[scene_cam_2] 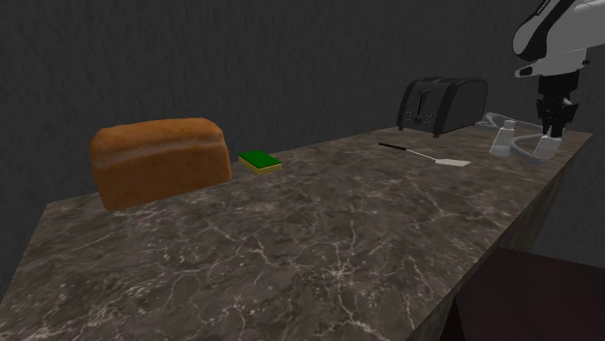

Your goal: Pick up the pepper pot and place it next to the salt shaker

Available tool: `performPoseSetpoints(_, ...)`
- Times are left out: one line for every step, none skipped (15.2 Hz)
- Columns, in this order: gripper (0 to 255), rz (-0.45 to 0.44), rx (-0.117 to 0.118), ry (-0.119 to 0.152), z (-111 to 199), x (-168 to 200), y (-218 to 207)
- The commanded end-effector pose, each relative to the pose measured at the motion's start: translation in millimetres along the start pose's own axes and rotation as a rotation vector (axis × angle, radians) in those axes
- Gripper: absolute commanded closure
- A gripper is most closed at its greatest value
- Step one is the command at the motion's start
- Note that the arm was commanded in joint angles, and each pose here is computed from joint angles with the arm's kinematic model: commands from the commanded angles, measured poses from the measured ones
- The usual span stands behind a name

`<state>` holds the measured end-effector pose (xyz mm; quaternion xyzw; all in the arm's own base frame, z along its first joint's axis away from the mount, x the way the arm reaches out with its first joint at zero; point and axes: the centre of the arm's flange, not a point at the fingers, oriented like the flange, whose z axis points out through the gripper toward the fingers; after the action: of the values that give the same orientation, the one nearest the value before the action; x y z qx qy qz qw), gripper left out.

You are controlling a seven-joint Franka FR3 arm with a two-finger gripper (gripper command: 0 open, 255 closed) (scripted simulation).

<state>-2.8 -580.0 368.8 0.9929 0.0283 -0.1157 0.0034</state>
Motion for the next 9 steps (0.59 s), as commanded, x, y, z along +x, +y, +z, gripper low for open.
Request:
performPoseSetpoints(0,0.0,0.0,0.0,0,0,0)
performPoseSetpoints(0,0.0,0.0,0.0,0,0,0)
performPoseSetpoints(0,0.0,0.0,0.0,0,0,0)
performPoseSetpoints(0,0.0,0.0,0.0,0,0,0)
performPoseSetpoints(0,0.0,0.0,0.0,0,0,0)
performPoseSetpoints(0,0.0,0.0,0.0,0,0,0)
performPoseSetpoints(0,0.0,0.0,0.0,-13,0,0)
performPoseSetpoints(0,0.0,0.0,0.0,-26,0,0)
performPoseSetpoints(0,0.0,0.0,0.0,-40,0,0)
